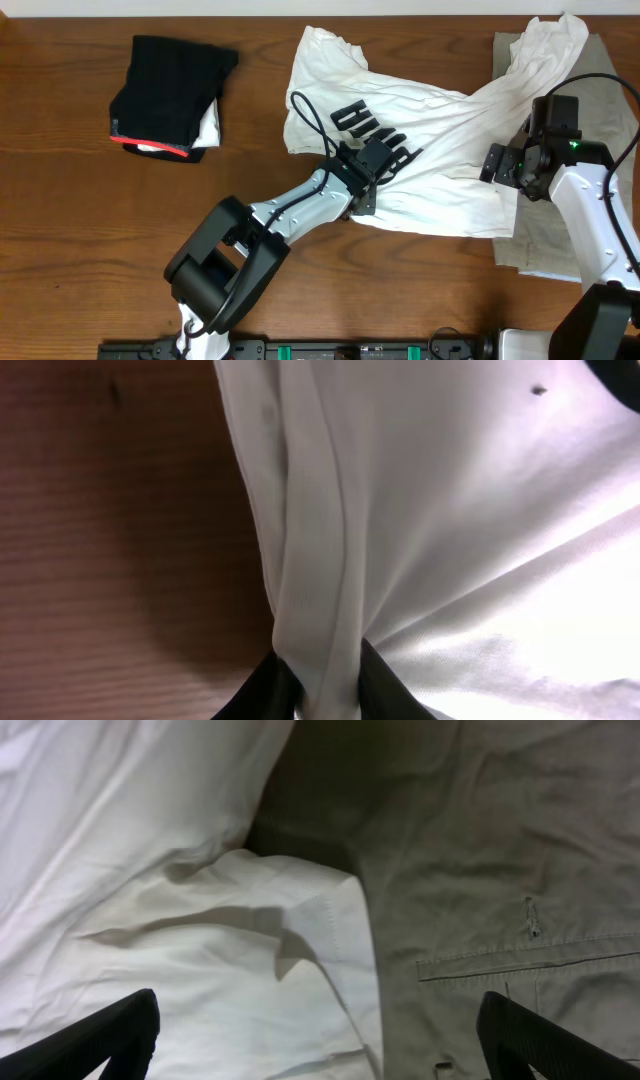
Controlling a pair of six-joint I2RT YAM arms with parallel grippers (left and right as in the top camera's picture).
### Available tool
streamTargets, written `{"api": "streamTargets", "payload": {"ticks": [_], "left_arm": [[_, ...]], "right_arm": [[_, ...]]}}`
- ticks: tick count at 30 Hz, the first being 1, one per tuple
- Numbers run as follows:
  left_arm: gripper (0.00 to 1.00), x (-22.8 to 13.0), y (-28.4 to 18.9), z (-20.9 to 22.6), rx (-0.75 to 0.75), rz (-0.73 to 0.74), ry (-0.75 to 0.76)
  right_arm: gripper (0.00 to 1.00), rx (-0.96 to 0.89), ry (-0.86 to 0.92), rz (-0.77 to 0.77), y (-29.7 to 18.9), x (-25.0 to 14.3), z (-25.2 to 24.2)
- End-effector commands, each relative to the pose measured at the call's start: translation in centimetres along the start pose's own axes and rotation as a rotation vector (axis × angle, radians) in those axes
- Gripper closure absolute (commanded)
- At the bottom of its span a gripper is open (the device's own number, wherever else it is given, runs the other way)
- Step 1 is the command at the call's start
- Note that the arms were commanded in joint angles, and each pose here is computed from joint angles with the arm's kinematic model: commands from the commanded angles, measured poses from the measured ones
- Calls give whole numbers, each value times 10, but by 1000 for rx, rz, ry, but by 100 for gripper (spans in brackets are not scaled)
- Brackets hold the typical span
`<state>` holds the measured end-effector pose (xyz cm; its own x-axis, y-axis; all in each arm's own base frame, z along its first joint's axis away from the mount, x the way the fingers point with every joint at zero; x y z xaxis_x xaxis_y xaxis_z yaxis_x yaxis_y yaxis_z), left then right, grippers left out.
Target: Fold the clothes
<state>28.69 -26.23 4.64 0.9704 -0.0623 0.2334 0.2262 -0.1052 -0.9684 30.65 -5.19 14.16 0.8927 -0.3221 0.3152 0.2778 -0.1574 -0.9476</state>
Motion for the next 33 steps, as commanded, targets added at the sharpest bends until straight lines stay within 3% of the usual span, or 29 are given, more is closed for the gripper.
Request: {"api": "streamTargets", "payload": {"ticks": [1, 10, 20, 24, 27, 29, 32, 33], "left_arm": [[80, -9, 10, 21, 73, 67, 45], [80, -11, 5, 73, 226, 165, 18], [79, -2, 2, 123, 280, 232, -121], [58, 4, 0, 128, 259, 230, -154], [49, 10, -2, 123, 218, 222, -167], [45, 16, -6, 118, 186, 207, -172], [42, 26, -17, 109, 129, 175, -174], [41, 30, -23, 107, 116, 156, -172]], "right_arm": [[1, -4, 23, 0, 0, 2, -4], [1, -4, 23, 0, 0, 2, -4], [1, -10, 23, 7, 0, 0, -5], [1, 18, -3, 17, 0, -1, -1], [17, 112, -86, 27, 0, -2, 10], [36, 169, -142, 25, -1, -3, 17], [80, 200, -178, 27, 0, -3, 21], [91, 199, -180, 31, 3, -3, 22]]}}
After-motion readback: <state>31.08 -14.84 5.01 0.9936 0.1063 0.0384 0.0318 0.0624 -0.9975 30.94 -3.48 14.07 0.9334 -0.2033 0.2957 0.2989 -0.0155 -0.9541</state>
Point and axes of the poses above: each gripper's point midway between its finger pads, its own y axis out along the fingers, its own z axis along the line the jaws close on, x = y × z, the point moved 5 cm from there along -y, back along the fingers, and after that the axes turned 1 degree about -y, right-handed, at the moved point
